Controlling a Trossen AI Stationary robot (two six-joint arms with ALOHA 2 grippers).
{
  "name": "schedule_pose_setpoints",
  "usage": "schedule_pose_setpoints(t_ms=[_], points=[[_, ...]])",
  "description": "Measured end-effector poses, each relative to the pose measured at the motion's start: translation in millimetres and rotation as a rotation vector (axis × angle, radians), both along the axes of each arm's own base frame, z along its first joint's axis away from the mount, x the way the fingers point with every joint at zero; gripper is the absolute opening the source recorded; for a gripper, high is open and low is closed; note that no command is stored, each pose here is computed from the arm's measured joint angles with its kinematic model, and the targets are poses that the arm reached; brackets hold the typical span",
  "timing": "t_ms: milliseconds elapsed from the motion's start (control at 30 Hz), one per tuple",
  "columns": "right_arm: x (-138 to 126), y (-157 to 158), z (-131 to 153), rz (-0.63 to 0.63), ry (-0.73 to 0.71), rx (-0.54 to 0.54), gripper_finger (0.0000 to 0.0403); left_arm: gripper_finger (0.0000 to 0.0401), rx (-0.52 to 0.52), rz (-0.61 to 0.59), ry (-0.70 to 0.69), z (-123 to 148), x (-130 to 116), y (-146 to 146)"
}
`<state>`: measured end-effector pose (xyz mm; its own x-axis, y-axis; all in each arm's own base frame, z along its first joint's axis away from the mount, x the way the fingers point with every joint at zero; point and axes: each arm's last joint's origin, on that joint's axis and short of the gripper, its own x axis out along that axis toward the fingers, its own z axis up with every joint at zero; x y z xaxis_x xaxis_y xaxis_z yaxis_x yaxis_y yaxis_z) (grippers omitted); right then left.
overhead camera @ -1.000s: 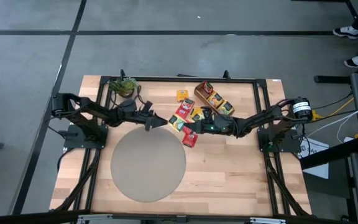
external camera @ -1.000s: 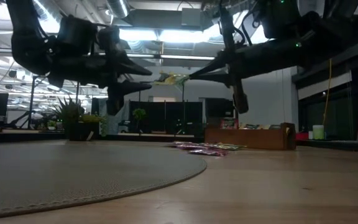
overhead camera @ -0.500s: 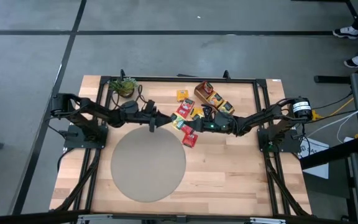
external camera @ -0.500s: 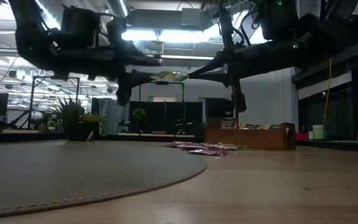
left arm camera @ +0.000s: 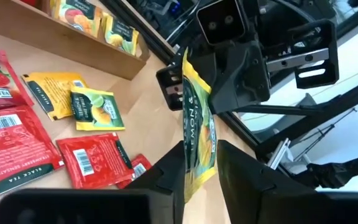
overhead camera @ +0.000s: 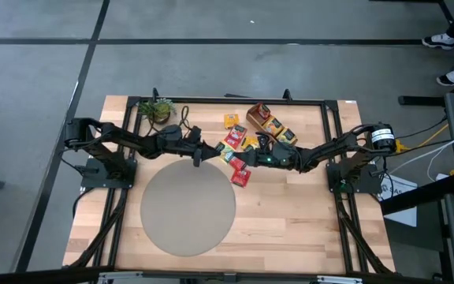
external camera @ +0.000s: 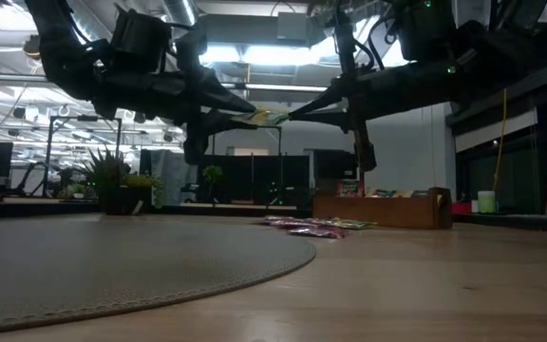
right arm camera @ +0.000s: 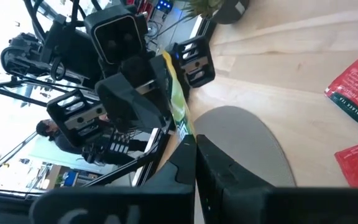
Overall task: Pick & Place Tea
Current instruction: Put the yellow tea bag into the bottom section of the wooden organizer
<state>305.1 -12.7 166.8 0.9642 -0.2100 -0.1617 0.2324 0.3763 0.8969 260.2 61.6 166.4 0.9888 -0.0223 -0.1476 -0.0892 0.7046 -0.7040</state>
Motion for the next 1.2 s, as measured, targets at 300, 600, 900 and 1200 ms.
schedule_pose_setpoints(t_ms=[300,600,900,1200], points=[[0,0,0,-0.002,0.006,-0.002,0.0004,0.001,-0.007,0.005,0.001,0,0,0],[0,2,-3,0.117,0.048,-0.068,0.002,0.0002,-0.043,-0.062,0.037,-3,-1,0],[-2,4,-11,0.285,0.124,-0.009,0.0102,0.0002,-0.127,-0.301,0.224,-10,2,2],[6,4,-1,0.313,0.096,-0.122,0.0133,0.0002,0.023,-0.497,0.357,20,29,0]])
